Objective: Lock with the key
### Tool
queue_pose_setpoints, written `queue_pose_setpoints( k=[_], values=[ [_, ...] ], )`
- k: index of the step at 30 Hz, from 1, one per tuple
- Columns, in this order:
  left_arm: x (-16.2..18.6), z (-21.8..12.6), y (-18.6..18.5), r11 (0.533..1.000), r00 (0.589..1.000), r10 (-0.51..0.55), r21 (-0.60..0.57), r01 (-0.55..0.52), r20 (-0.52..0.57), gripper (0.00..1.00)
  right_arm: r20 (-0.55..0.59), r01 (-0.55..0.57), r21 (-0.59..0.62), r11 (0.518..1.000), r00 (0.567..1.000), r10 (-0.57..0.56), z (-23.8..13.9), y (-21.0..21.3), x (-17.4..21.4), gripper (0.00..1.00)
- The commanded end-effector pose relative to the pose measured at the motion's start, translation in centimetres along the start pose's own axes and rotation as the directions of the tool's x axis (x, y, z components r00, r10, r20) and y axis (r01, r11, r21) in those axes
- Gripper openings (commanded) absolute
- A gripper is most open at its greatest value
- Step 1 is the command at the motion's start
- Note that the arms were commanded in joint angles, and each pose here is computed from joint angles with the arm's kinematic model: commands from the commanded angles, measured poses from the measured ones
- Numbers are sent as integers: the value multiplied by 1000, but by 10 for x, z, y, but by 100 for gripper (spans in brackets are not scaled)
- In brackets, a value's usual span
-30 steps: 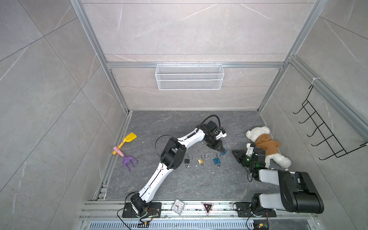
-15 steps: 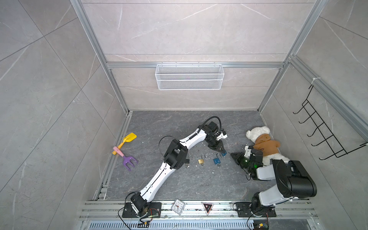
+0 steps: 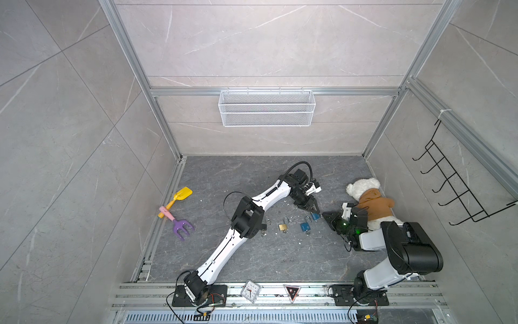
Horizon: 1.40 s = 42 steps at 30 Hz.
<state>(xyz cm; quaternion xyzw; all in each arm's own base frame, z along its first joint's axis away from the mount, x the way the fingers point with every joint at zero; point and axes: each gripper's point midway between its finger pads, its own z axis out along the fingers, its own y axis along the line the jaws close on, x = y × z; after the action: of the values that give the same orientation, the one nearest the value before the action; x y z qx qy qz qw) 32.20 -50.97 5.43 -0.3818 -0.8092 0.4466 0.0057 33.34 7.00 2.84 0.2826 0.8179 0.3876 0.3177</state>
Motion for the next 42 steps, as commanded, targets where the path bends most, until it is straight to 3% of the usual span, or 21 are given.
queue_pose_setpoints(
  k=[1, 15, 19, 22, 24, 29, 34, 36, 40, 42],
  values=[
    [-15, -15, -5, 999, 999, 31, -13, -30, 43, 47, 16, 9, 32, 999, 1000, -9, 1, 0, -5, 26],
    [-42, -55, -20, 990, 983, 123, -81, -113, 134, 60, 60, 138, 119, 983, 988, -146, -30, 28, -26, 29],
    [-54, -75, -32, 979, 967, 172, -142, -146, 189, 73, 45, 170, 120, 978, 983, -176, -38, 37, -23, 35],
    [-62, -99, -52, 961, 924, 247, -193, -196, 292, 78, 22, 210, 129, 969, 976, -215, -45, 44, -17, 40],
    [-64, -123, -74, 950, 880, 290, -220, -219, 377, 95, 2, 238, 133, 962, 971, -240, -48, 50, -12, 42],
    [-45, -175, -117, 922, 782, 372, -295, -250, 500, 100, -100, 336, 137, 932, 940, -325, -51, 67, 11, 50],
    [-22, -207, -121, 886, 693, 430, -416, -203, 579, 98, -207, 425, 115, 898, 894, -397, -47, 94, 39, 53],
    [-10, -219, -112, 881, 662, 416, -455, -125, 624, 97, -232, 453, 114, 884, 877, -420, -46, 104, 47, 53],
    [24, -236, -90, 878, 626, 346, -476, 46, 699, 99, -286, 525, 126, 842, 832, -475, -40, 120, 65, 54],
    [41, -241, -78, 869, 638, 281, -472, 149, 717, 99, -330, 566, 134, 813, 799, -502, -34, 122, 77, 54]
  ],
)
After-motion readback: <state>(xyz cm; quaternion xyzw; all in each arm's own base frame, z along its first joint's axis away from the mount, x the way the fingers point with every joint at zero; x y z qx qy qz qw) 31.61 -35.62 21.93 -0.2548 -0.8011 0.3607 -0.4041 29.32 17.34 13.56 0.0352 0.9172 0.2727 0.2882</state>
